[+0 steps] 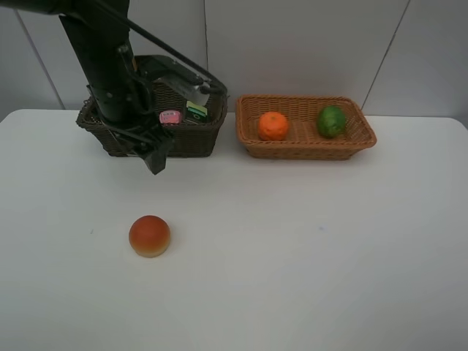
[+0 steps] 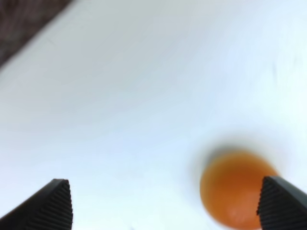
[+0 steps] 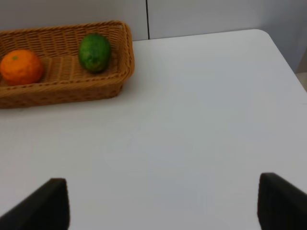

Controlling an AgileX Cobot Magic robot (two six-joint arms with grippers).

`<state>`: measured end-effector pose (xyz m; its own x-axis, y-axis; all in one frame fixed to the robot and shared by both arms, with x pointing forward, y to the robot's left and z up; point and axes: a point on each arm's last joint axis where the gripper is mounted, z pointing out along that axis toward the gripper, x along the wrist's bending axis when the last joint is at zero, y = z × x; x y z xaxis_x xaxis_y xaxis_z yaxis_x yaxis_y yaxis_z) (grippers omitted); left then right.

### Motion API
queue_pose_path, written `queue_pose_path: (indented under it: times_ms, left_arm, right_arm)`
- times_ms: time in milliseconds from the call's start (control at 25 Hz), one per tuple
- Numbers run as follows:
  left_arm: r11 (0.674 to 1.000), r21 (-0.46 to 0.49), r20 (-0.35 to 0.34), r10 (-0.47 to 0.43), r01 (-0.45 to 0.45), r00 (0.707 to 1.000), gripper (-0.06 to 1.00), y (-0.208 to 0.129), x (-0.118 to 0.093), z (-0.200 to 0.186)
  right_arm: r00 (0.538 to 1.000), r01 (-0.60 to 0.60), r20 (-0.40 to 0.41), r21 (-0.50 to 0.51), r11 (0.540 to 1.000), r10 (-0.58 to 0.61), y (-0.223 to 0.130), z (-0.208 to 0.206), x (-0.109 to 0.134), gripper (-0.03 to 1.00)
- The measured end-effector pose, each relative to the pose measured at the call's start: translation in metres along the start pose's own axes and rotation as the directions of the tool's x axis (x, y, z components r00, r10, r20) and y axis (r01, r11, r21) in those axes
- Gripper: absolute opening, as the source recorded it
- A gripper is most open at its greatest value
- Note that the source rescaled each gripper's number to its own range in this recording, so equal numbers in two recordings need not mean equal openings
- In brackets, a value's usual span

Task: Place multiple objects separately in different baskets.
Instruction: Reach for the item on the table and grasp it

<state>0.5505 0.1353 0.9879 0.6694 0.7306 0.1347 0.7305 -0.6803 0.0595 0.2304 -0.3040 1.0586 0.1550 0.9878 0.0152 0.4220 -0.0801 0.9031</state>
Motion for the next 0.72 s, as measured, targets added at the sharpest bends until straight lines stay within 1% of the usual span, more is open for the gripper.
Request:
queue_pose_path:
  times_ms: [160,400,520,600,720]
  left_arm:
    - [0.995,0.035,0.017,0.089,-0.090,0.996,1.00,-0.016,-0.008,0.011]
    - [0.983,-0.005,0.021,0.183,-0.183,0.983,1.00,-0.033,-0.014,0.018]
    - [0.963,-0.002,0.030,0.270,-0.270,0.962,1.00,-0.041,-0.017,0.020]
    - [0.951,0.006,0.052,0.310,-0.311,0.949,1.00,-0.046,-0.020,0.025]
    - [0.921,0.005,0.075,0.388,-0.389,0.919,1.00,-0.053,-0.024,0.033]
  right_arm:
    - [1.000,0.000,0.000,0.000,1.000,0.000,0.000,0.000,0.000,0.66]
    - [1.000,0.000,0.000,0.000,1.000,0.000,0.000,0.000,0.000,0.66]
    - [1.000,0.000,0.000,0.000,1.000,0.000,0.000,0.000,0.000,0.66]
    - [1.000,0.000,0.000,0.000,1.000,0.000,0.000,0.000,0.000,0.66]
    - [1.000,0.000,0.000,0.000,1.000,0.000,0.000,0.000,0.000,0.66]
